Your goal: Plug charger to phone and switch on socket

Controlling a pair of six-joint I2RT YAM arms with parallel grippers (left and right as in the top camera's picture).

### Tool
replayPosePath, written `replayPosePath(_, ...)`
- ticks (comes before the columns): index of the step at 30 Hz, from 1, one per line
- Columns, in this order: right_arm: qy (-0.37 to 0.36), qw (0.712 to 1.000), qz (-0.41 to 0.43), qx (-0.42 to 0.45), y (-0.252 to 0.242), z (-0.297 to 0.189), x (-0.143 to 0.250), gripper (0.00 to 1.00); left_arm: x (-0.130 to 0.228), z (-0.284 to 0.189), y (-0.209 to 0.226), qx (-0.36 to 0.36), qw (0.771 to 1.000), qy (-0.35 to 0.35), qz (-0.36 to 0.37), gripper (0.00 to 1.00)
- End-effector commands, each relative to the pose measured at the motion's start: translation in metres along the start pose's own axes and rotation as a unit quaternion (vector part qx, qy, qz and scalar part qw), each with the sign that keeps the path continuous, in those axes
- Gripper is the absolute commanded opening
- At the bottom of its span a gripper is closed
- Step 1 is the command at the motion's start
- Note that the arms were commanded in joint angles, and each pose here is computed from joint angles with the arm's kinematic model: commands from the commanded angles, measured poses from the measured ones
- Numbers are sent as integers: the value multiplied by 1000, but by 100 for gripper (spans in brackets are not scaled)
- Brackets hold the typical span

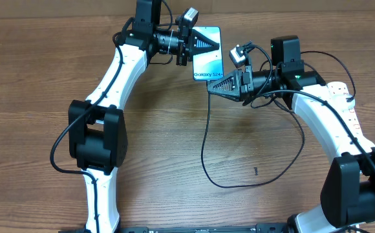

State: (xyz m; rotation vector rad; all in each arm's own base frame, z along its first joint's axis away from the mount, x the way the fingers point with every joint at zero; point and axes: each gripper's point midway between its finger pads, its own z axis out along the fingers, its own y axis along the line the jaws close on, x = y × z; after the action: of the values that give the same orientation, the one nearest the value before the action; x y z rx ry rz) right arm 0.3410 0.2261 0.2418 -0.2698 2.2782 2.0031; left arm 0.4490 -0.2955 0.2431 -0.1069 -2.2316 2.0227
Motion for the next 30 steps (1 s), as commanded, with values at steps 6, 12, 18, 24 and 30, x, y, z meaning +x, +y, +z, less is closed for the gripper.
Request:
replayPosePath(6,-41,998,-30,41,-6,-10,-20,92,42,20,-37,51,993,90,55,4)
replayPosePath(12,-51,997,-21,44,-9,-19,-23,99,42,20,-37,52,992,89,69,4)
replayPosePath(18,-67,996,3,50,-16,-35,-25,100,42,20,-37,53,992,89,73,4)
replayPosePath(24,-87,994,19,56,-21,-52,-30,100,42,20,-37,53,991,89,79,4)
replayPosePath(30,-110,992,26,61,-26,-71,-35,100,42,20,-37,53,991,89,79,4)
